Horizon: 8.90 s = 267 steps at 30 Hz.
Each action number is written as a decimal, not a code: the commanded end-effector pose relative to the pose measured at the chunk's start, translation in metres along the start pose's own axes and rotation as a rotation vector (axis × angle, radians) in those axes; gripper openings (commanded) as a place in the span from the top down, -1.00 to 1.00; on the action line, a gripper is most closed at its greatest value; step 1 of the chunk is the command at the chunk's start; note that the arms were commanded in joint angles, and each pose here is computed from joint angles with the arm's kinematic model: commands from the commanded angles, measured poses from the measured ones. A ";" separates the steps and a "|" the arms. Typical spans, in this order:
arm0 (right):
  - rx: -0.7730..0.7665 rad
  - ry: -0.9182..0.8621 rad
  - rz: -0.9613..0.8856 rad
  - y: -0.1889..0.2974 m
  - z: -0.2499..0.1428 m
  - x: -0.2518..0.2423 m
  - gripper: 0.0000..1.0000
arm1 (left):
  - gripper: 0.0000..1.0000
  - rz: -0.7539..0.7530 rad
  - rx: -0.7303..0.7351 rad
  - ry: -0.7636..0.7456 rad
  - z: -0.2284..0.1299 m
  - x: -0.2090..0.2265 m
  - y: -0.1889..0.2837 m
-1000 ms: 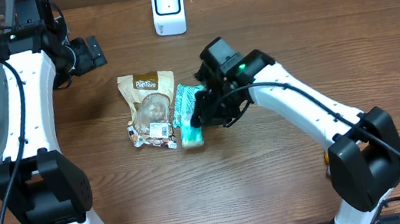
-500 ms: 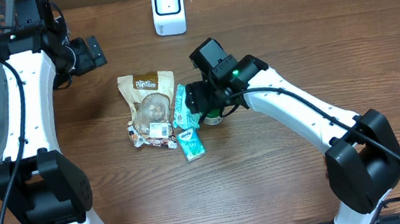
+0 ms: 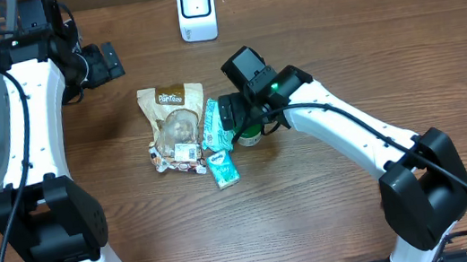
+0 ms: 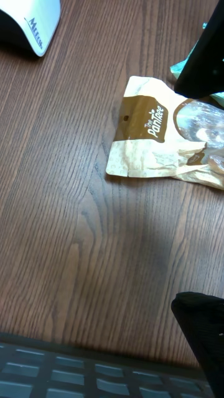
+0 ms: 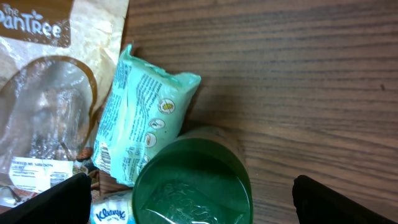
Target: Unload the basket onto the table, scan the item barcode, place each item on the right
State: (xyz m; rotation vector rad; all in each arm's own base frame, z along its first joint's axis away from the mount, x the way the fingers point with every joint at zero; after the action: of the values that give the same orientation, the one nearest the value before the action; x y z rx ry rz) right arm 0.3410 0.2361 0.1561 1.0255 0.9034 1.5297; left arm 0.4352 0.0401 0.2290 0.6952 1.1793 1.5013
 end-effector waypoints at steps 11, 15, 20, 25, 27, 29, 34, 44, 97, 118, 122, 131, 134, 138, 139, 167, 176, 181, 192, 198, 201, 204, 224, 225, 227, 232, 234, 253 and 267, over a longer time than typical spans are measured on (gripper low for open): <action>0.029 0.015 -0.024 -0.010 -0.023 0.001 -1.00 | -0.99 -0.019 -0.021 -0.025 0.002 -0.006 0.009; 0.011 0.004 -0.018 -0.010 -0.017 -0.001 -1.00 | -0.99 -0.019 -0.021 -0.025 0.002 -0.006 0.009; -0.011 -0.004 -0.046 -0.011 -0.013 -0.006 -0.97 | -1.00 -0.019 -0.021 -0.025 0.002 -0.006 0.009; -0.023 -0.004 -0.071 -0.017 -0.017 -0.012 -0.92 | -1.00 -0.019 -0.021 -0.025 0.002 -0.006 0.009; -0.022 -0.004 -0.072 -0.017 -0.017 -0.012 -0.81 | -1.00 -0.019 -0.021 -0.025 0.002 -0.006 0.009; -0.021 -0.004 -0.072 -0.017 -0.017 -0.012 -0.65 | -1.00 -0.019 -0.021 -0.025 0.002 -0.006 0.009; -0.010 -0.001 -0.103 -0.017 -0.020 -0.016 -0.47 | -0.99 -0.019 -0.021 -0.025 0.002 -0.006 0.009; 0.066 0.006 -0.156 -0.002 -0.025 -0.021 -0.40 | -0.99 -0.019 -0.021 -0.025 0.002 -0.006 0.009; -0.047 0.231 -0.171 0.000 0.000 -0.020 -1.00 | -1.00 -0.018 -0.021 -0.025 0.002 -0.005 0.009; 0.029 0.311 -0.128 -0.006 -0.014 -0.021 -1.00 | -0.99 -0.018 -0.021 -0.025 0.002 -0.005 0.009; 0.025 0.311 -0.126 -0.007 -0.013 -0.020 -1.00 | -1.00 -0.018 -0.021 -0.025 0.002 -0.005 0.009; 0.039 0.311 -0.107 -0.007 -0.015 -0.019 -1.00 | -1.00 -0.018 -0.021 -0.025 0.002 -0.005 0.009; 0.039 0.311 -0.107 -0.007 -0.016 -0.019 -1.00 | -0.99 -0.019 -0.021 -0.025 0.002 -0.006 0.009; 0.041 0.311 -0.108 -0.007 -0.016 -0.019 -1.00 | -1.00 -0.019 -0.021 -0.025 0.002 -0.006 0.009; 0.044 0.311 -0.109 -0.008 -0.017 -0.020 -1.00 | -0.99 -0.019 -0.021 -0.025 0.002 -0.006 0.009; 0.015 0.305 -0.102 -0.016 -0.017 -0.021 -0.94 | -1.00 -0.019 -0.020 -0.026 0.002 -0.006 0.009; 0.014 0.280 -0.149 -0.016 -0.012 -0.036 -0.55 | -1.00 -0.019 -0.020 -0.026 0.002 -0.006 0.009; 0.049 0.225 -0.153 -0.015 -0.018 -0.038 -0.29 | -1.00 -0.019 -0.020 -0.026 0.002 -0.006 0.009; 0.110 -0.216 -0.222 -0.012 -0.036 -0.046 -0.33 | -0.99 -0.019 -0.021 -0.025 0.002 -0.006 0.009; 0.192 -0.321 -0.143 -0.012 -0.046 -0.036 -0.77 | -1.00 -0.019 -0.021 -0.025 0.002 -0.006 0.009; 0.162 -0.211 -0.165 -0.012 -0.041 -0.041 -0.82 | -0.99 -0.019 -0.020 -0.027 0.002 -0.006 0.009; 0.155 -0.078 -0.161 -0.013 -0.036 -0.046 -0.82 | -1.00 -0.019 -0.020 -0.027 0.002 -0.007 0.009; 0.177 0.126 -0.156 -0.013 -0.036 -0.050 -0.32 | -0.99 -0.019 -0.020 -0.027 0.002 -0.007 0.009; 0.174 0.087 -0.159 -0.013 -0.036 -0.050 -0.32 | -1.00 -0.019 -0.021 -0.027 0.002 -0.007 0.009; 0.168 -0.047 -0.174 -0.012 -0.037 -0.050 -0.28 | -1.00 -0.019 -0.020 -0.027 0.002 -0.007 0.009; 0.191 -0.319 -0.121 -0.013 -0.042 -0.038 -0.29 | -0.99 -0.019 -0.021 -0.027 0.002 -0.007 0.009; 0.178 -0.301 -0.111 -0.013 -0.041 -0.034 -0.31 | -0.99 -0.019 -0.021 -0.027 0.002 -0.007 0.009; 0.182 0.129 -0.106 -0.013 -0.040 -0.037 -1.00 | -1.00 -0.019 -0.020 -0.027 0.002 -0.007 0.009; 0.140 0.144 -0.099 -0.015 -0.029 -0.042 -0.80 | -1.00 -0.019 -0.021 -0.027 0.002 -0.007 0.009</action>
State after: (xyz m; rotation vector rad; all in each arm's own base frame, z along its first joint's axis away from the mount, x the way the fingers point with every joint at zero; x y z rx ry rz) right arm 0.3199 0.2036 0.1246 0.9600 1.1682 1.4998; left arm 0.4351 0.0400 0.2289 0.6955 1.1796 1.5012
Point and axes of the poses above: each gripper's point midway between its finger pads, its own y axis back along the fingers, its own x axis along the line the jaws close on, z = x × y, the point moved 7 cm from there along y, back along the fingers, and after that the axes turned 1 degree about -y, right-handed, at the moved point
